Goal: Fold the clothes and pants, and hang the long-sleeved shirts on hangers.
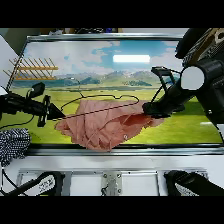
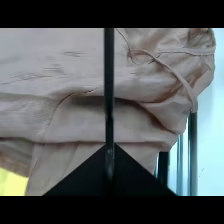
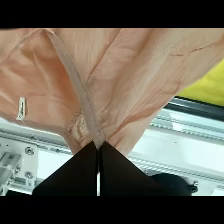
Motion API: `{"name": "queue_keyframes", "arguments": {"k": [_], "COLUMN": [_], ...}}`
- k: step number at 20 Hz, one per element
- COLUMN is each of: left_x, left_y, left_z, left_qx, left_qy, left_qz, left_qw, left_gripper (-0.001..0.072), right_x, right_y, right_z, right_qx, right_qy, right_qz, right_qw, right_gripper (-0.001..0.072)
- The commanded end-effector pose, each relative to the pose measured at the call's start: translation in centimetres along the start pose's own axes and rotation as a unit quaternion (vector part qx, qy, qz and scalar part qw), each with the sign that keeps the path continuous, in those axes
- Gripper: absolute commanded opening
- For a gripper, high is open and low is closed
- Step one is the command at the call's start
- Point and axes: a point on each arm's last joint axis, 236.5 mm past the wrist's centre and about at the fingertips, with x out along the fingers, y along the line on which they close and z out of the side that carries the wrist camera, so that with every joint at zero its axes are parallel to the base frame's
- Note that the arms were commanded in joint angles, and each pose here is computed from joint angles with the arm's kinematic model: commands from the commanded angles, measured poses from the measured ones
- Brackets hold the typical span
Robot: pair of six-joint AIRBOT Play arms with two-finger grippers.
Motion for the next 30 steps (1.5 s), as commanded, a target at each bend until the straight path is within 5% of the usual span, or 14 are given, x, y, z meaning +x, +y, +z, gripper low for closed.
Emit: {"name": "queue_keyframes", "arguments": {"k": [1, 30], "left_x": [3.1, 12.1], "left_y": [-0.8, -0.5], "left_z": [-0.9, 3.5], "left_qx": [0.000, 0.058], "left_qy": [0.002, -0.023], "left_qz": [-0.017, -0.069], "left_qw": [1.000, 0.996], "left_gripper": [0.0004, 0.0004], "right_x": [-1.1, -4.5], "right_y": [-0.2, 3.4], "right_z": [0.7, 2.6], "right_qx": [0.022, -0.024], "right_qy": [-0.018, -0.059], "right_qz": [0.009, 0.061], "right_qw": [1.000, 0.996], "right_gripper": [0.0009, 0.0008]}}
